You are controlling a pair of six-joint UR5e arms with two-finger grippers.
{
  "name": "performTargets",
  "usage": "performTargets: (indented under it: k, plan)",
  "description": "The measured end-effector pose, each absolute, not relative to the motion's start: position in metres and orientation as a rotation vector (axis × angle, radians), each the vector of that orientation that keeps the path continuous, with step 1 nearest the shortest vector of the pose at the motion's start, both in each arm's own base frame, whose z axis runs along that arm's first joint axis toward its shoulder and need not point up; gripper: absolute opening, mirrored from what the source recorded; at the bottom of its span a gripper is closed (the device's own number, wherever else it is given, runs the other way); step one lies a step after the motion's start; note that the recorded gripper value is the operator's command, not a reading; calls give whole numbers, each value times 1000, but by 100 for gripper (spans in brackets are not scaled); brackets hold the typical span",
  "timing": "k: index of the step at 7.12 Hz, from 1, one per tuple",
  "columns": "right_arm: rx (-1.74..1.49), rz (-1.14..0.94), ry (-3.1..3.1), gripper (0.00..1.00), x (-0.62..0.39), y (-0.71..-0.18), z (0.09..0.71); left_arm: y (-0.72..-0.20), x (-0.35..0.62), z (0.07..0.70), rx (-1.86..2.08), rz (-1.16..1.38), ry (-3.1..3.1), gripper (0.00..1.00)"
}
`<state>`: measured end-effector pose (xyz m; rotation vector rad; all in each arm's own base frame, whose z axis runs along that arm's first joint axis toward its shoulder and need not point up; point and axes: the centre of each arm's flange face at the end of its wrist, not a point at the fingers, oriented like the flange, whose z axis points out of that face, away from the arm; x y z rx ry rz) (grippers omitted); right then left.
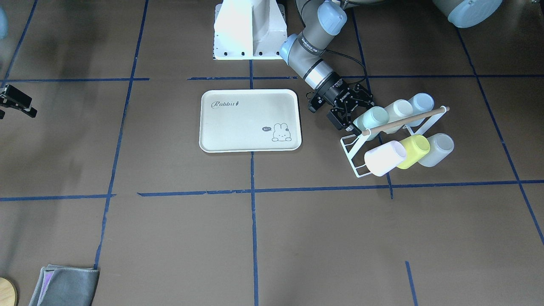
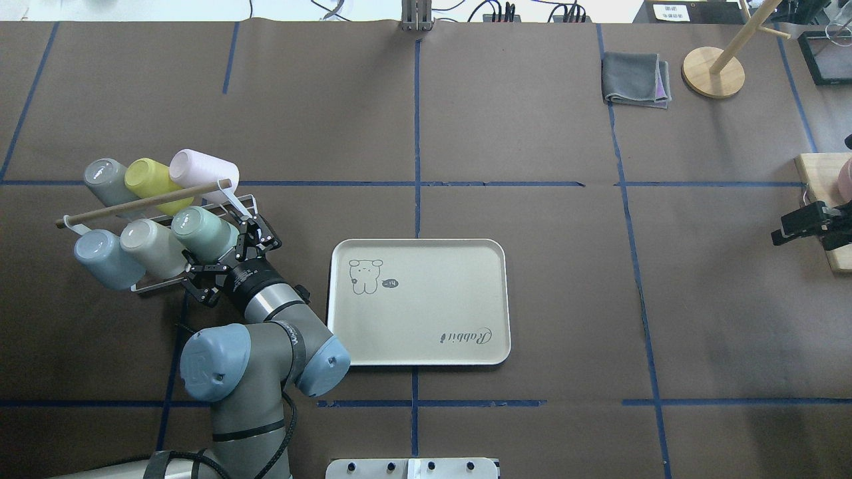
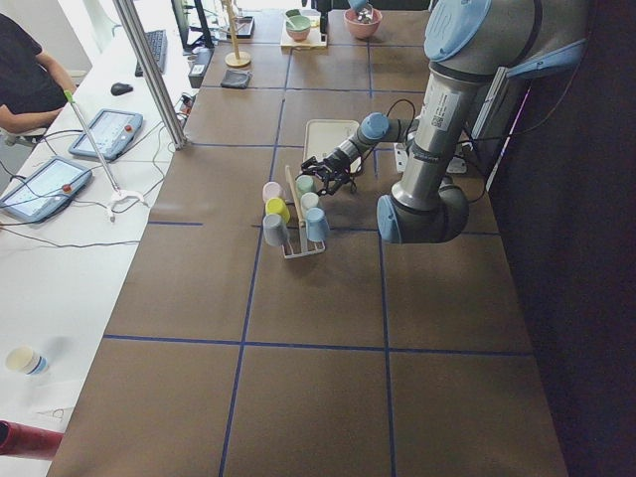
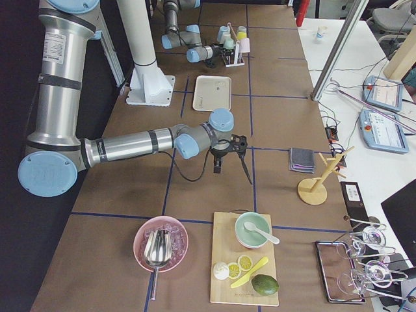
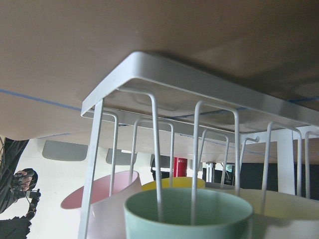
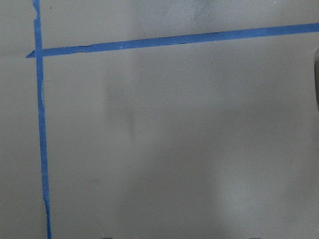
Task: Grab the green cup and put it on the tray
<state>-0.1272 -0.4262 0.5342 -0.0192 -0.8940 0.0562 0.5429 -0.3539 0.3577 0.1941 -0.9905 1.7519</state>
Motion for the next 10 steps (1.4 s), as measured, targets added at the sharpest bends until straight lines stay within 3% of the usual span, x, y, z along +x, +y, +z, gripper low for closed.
performTargets:
  k: [5,9,10]
  plan:
    - [-20,57,-896,94,-127,-427,534,-361,547,373,213,1738,-979,93]
    - [-19,58,-896,94,-128,-427,533,-366,542,367,228,1721,-967,70]
    - [-19,58,-896,94,-128,-427,533,-367,540,365,232,1716,-964,69]
